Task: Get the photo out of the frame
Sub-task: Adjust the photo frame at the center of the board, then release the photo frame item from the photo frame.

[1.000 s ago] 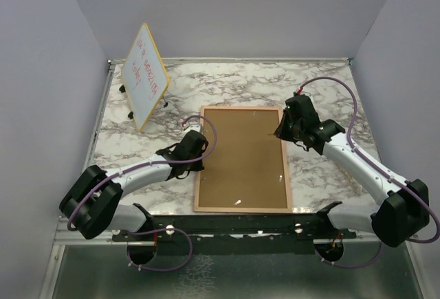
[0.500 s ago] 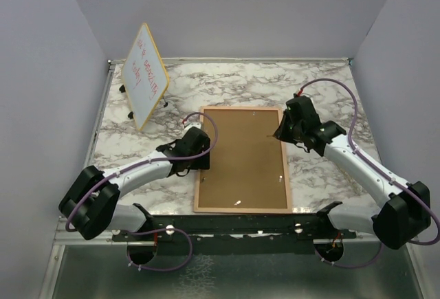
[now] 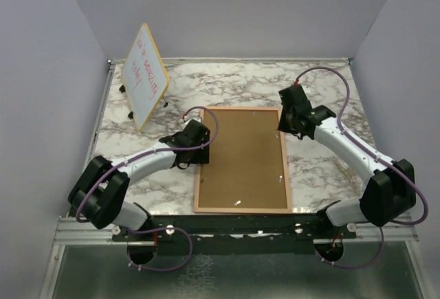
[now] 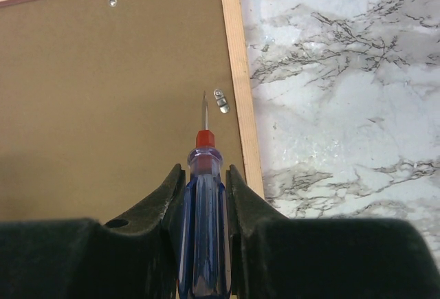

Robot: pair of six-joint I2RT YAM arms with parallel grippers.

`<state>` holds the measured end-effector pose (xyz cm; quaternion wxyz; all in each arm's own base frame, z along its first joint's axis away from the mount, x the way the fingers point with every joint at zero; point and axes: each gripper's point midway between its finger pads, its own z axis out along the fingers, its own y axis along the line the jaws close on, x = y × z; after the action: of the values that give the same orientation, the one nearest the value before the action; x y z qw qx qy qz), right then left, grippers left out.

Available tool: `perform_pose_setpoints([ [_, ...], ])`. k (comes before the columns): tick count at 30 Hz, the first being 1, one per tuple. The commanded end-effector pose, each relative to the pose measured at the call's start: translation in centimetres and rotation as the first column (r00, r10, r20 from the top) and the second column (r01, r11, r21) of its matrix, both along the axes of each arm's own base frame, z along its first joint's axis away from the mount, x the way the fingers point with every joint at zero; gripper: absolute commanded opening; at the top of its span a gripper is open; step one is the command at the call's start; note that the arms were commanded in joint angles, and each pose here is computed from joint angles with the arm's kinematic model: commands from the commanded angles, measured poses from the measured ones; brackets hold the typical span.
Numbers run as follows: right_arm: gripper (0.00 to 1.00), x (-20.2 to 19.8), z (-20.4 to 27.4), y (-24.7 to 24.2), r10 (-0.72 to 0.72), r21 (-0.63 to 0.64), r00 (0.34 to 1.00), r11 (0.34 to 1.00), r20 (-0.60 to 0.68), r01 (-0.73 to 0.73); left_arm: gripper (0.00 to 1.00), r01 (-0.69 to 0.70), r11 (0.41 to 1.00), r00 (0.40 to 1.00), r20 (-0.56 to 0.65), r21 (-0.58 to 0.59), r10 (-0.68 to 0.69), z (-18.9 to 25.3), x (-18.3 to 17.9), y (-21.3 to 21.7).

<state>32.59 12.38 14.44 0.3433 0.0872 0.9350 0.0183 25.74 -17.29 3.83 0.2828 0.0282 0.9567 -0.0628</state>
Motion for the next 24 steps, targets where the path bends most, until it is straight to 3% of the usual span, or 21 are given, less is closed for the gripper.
perform_pose_setpoints([
  [1,0.01,-0.4,-1.6,-1.3,-0.039,-0.064,0.998,0.997,-0.038,0.037,0.77,0.049,0.998,0.998,-0.030,-0.027,-0.050,0.7,0.0,-1.0],
  [7,0.01,-0.1,-1.6,-1.8,-0.039,-0.101,0.998,0.994,-0.038,0.035,0.92,0.041,0.999,0.999,0.036,-0.012,-0.041,2.5,1.8,-0.8],
  [24,0.01,-0.1,-3.7,-1.6,-0.031,-0.122,0.995,0.992,-0.093,0.019,0.87,0.033,0.999,0.999,-0.018,0.012,-0.033,0.4,1.0,0.1],
])
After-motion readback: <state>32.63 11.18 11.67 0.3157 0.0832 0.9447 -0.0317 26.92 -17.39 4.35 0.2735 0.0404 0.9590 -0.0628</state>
